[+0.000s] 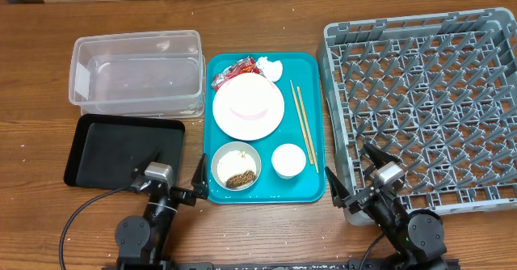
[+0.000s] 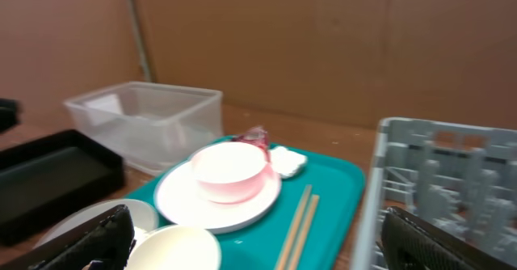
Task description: Sort waste into correct bins and load items into the dishwasher
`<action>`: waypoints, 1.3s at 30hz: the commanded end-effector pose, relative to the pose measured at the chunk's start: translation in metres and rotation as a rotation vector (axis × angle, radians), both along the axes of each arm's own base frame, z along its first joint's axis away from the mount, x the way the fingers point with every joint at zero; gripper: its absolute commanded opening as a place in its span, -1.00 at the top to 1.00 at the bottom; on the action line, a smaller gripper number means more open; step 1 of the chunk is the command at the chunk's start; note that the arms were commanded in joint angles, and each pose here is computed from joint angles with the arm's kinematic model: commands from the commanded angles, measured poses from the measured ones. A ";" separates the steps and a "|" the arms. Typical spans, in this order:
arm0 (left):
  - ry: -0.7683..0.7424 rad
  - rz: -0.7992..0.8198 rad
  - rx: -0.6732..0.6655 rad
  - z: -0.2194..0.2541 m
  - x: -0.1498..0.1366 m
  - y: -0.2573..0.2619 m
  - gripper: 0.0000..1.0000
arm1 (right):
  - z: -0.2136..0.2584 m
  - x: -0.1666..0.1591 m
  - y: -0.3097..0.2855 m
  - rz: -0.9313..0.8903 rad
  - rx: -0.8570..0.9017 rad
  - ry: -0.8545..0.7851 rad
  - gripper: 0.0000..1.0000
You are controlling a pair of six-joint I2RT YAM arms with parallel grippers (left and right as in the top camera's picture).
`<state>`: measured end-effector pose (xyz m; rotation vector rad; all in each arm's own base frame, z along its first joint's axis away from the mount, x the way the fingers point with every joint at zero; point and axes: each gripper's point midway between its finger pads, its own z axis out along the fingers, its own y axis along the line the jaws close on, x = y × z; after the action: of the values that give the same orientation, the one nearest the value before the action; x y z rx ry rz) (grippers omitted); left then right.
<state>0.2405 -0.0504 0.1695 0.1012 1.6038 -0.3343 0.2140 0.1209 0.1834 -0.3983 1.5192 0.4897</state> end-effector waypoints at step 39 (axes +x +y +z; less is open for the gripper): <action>1.147 -0.383 0.333 -0.035 0.017 -0.137 -0.60 | 0.075 0.096 -0.001 -0.341 0.244 0.854 -1.00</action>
<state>0.2421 -0.1837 0.1546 0.5382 2.7704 -0.6662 0.2970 0.1500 0.2520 -0.0019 2.2875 0.6394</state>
